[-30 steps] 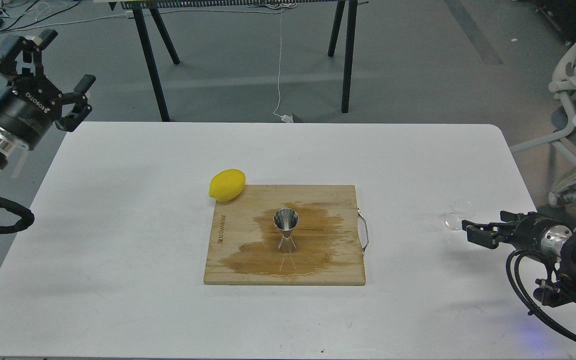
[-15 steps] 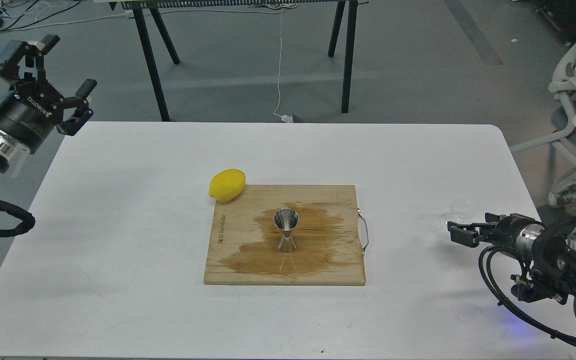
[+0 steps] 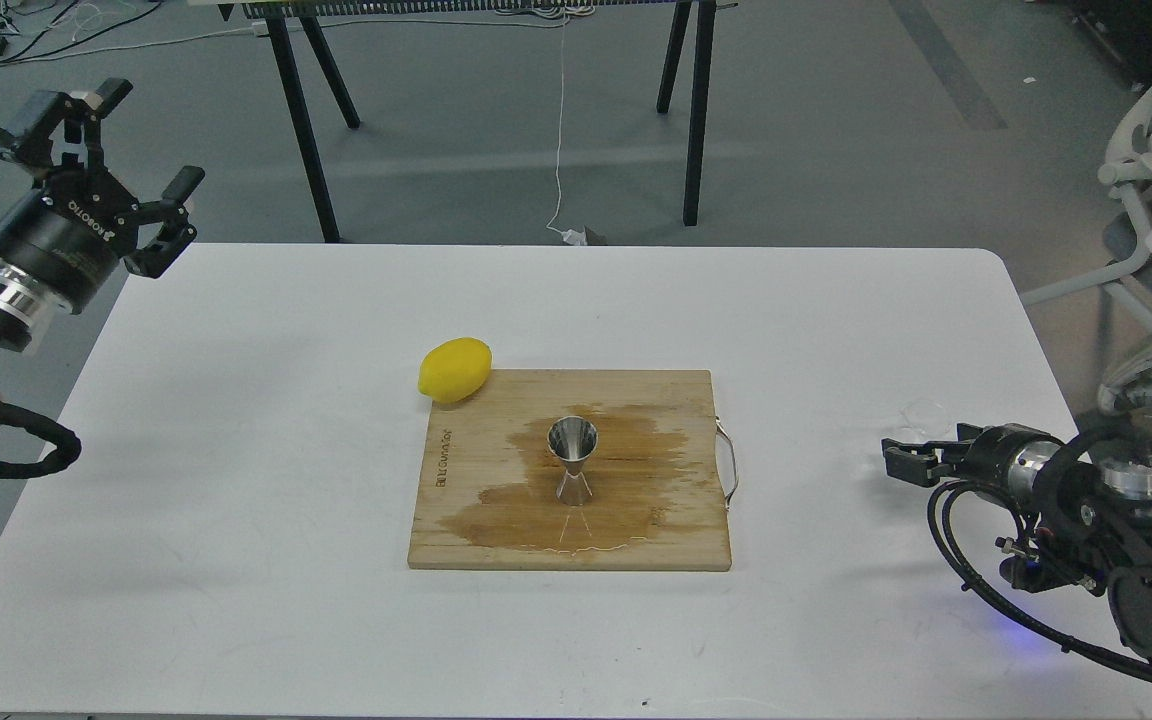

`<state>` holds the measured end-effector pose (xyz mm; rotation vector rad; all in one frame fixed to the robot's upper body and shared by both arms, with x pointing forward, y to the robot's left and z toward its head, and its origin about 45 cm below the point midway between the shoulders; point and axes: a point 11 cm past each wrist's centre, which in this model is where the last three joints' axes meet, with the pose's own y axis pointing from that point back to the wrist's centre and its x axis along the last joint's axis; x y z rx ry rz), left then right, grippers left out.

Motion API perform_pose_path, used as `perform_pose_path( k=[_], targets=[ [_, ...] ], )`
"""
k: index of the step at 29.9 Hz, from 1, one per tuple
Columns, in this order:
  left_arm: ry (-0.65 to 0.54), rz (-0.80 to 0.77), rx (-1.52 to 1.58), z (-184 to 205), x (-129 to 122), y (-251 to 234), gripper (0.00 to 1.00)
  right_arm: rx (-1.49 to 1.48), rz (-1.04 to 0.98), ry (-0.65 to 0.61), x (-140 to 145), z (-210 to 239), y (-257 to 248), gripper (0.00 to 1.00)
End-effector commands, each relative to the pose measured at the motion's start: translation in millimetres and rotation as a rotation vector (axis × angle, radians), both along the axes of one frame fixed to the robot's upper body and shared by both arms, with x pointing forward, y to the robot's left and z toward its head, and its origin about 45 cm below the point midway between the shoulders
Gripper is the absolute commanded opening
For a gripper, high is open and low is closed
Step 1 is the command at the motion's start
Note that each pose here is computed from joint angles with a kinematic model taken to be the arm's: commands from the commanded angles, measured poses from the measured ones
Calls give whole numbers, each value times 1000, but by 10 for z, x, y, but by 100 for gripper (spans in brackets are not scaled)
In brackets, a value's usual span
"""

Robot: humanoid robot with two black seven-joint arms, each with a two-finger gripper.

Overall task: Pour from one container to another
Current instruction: 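Close the right gripper around the clear glass cup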

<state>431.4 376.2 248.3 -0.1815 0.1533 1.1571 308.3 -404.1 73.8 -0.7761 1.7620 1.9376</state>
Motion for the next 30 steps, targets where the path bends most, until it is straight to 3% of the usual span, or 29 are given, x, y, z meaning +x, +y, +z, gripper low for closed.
perform_pose_path(
  k=[1, 6, 19, 26, 30],
  targets=[
    [1, 2, 1, -3, 0, 7, 96, -3, 14, 3, 43, -13, 65, 96],
    [2, 3, 2, -11, -3, 13, 96, -4, 23, 15, 96, -48, 133, 93],
    [18, 8, 2, -81, -39, 29, 97, -30, 6, 16, 95, -62, 105, 69],
    [17, 9, 3, -79, -40, 36, 97, -31, 7, 13, 97, -61, 105, 61],
    [19, 9, 3, -85, -43, 38, 97, -31, 12, 4, 107, -51, 115, 51]
  ],
)
